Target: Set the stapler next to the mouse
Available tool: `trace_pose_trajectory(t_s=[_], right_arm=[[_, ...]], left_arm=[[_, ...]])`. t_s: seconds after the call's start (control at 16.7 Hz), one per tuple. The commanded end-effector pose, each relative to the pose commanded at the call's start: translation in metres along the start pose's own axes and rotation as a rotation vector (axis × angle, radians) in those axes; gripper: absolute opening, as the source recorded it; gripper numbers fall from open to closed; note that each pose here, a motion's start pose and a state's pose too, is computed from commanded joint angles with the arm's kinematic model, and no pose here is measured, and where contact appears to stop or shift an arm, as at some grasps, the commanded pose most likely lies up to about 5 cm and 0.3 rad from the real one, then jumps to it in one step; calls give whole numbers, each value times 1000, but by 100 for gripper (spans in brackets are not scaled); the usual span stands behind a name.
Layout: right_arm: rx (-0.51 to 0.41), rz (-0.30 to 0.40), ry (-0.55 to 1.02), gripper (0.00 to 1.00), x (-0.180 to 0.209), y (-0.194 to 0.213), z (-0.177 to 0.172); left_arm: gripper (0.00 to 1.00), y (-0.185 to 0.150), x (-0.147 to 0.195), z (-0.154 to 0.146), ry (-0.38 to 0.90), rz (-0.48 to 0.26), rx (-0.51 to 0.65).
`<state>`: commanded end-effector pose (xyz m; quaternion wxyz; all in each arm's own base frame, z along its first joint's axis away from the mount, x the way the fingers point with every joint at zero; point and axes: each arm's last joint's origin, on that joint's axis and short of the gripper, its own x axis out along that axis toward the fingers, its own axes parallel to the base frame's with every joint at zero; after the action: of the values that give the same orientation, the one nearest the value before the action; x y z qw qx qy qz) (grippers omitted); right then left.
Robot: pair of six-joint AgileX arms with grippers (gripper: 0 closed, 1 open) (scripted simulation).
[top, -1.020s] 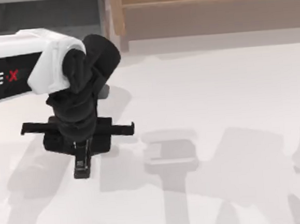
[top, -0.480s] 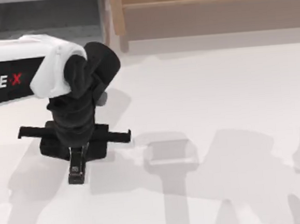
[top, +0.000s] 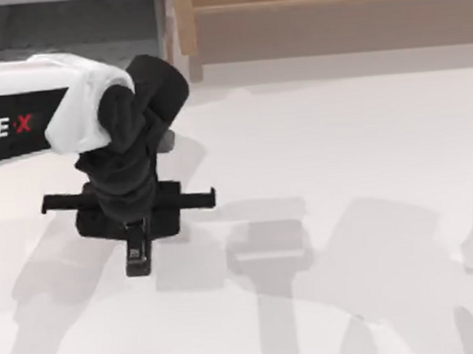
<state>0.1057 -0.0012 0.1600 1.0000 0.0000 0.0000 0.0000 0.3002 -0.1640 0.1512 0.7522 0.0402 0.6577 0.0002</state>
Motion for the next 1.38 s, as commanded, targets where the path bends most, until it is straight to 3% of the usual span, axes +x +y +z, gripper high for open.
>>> trace_pose_trajectory(t_s=[0.48, 1.26, 1.38], right_arm=[[0, 0, 0, 100, 0, 0, 0], [0, 0, 0, 100, 0, 0, 0], [0, 0, 0, 100, 0, 0, 0]], left_arm=[[0, 0, 15, -4, 39, -1, -3], [98, 0, 15, -4, 39, -1, -3], [100, 0, 15, -4, 39, -1, -3]])
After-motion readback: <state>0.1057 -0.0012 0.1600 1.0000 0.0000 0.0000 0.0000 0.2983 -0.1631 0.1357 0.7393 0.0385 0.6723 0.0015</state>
